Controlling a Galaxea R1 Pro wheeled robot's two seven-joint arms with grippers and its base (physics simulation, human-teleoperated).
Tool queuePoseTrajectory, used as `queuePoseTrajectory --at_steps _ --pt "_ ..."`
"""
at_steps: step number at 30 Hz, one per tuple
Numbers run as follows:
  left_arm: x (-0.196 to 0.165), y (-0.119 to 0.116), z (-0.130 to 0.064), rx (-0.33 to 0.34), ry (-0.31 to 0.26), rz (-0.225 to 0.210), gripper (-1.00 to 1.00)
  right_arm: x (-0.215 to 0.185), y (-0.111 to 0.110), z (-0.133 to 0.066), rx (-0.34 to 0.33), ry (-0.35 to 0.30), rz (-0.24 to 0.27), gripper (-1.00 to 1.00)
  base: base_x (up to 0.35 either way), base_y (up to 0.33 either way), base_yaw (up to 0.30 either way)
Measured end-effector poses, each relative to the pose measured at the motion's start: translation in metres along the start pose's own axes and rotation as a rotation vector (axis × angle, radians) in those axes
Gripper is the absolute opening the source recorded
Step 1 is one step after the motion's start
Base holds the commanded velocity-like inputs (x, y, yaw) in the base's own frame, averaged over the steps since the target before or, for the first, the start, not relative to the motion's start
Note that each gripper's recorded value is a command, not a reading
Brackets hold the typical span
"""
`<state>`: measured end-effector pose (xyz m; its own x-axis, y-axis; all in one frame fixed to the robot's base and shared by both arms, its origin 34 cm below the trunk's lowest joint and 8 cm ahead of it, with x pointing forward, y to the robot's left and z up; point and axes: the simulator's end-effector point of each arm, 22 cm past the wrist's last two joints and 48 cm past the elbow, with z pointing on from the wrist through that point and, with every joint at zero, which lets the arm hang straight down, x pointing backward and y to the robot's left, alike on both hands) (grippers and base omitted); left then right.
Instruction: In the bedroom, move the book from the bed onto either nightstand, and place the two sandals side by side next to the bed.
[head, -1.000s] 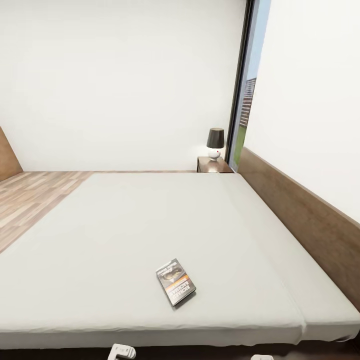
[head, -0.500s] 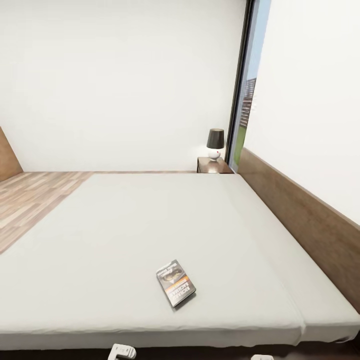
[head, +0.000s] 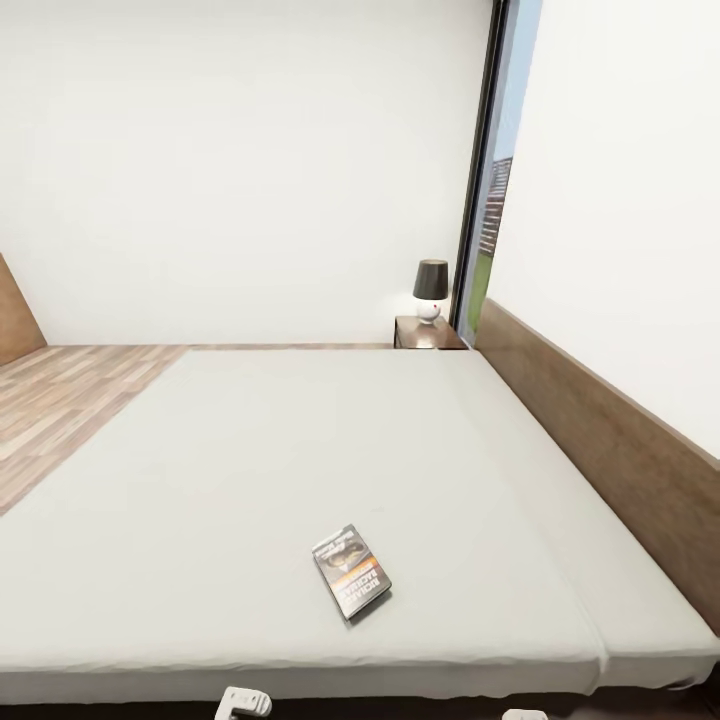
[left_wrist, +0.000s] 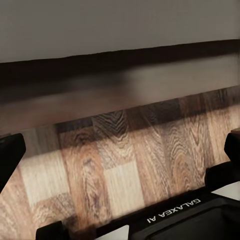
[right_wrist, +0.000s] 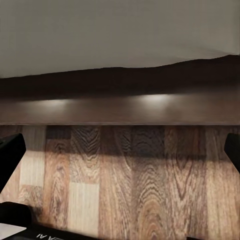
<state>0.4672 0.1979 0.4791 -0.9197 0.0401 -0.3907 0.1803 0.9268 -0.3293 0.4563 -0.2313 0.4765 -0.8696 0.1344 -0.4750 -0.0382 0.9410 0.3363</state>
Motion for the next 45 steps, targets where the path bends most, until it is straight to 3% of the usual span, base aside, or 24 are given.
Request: queuePoseTrajectory --at_steps 45 --pt "-0.029 -0.021 -0.059 -0.005 -0.002 -0.005 1.00 -0.035 0.021 -0.056 0.005 -0.001 0.001 1.00 0.000 0.000 0.000"
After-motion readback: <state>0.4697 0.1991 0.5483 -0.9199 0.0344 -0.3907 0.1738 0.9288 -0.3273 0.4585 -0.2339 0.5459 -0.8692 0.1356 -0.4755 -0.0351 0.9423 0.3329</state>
